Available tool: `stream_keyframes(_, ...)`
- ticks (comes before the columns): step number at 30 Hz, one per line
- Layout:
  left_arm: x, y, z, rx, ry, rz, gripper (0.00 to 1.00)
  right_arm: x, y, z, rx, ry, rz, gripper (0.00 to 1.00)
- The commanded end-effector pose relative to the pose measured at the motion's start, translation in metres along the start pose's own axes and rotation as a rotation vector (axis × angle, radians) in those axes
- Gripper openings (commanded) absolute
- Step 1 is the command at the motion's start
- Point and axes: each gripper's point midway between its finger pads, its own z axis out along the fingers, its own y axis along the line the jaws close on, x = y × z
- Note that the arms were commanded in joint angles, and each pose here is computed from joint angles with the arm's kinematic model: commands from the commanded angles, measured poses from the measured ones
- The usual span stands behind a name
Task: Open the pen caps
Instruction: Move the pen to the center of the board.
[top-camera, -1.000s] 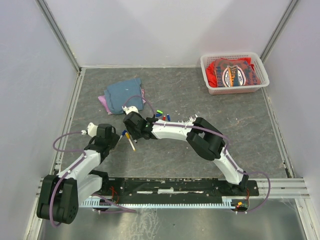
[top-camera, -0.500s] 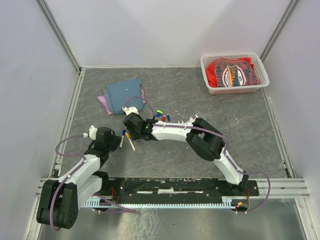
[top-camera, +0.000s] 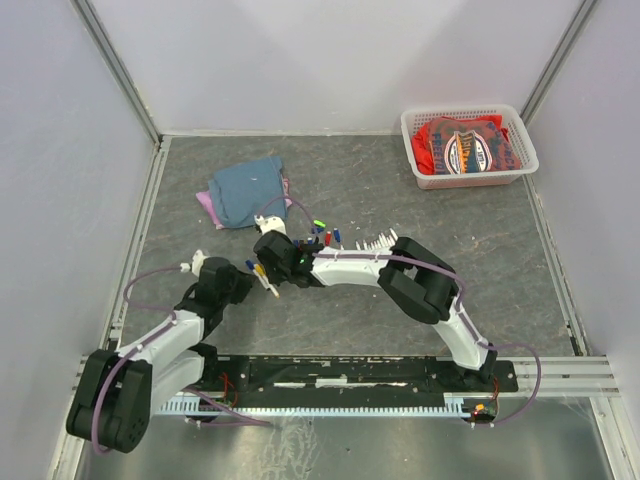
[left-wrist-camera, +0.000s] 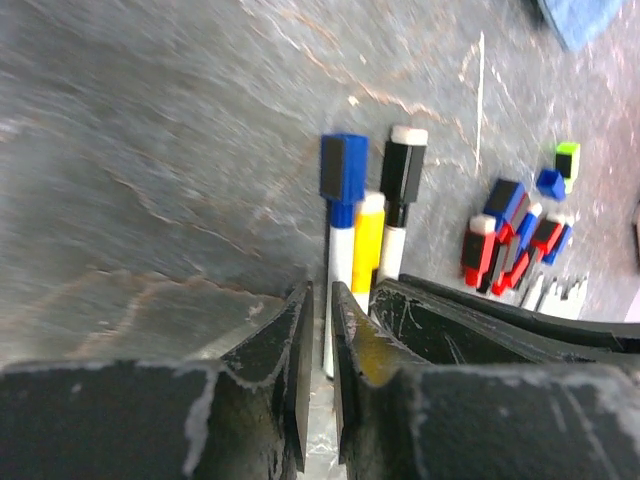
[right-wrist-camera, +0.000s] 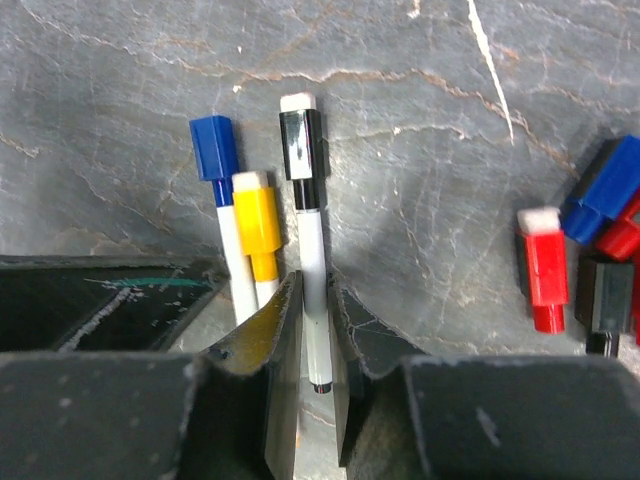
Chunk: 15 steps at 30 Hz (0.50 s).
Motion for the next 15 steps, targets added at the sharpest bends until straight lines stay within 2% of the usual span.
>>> stream_keyframes(1, 0.027, 0.002, -0.001, -0.018, 0.075, 0.036, 0.2, 0.024, -0.017, -0.013, 0.055, 0.055, 0.003, 0.23)
stream_keyframes(15, 0.068, -0.012, -0.005, -0.009, 0.126, 0.125, 0.19, 0.046, -0.041, -0.043, 0.083, 0.048, 0.023, 0.23)
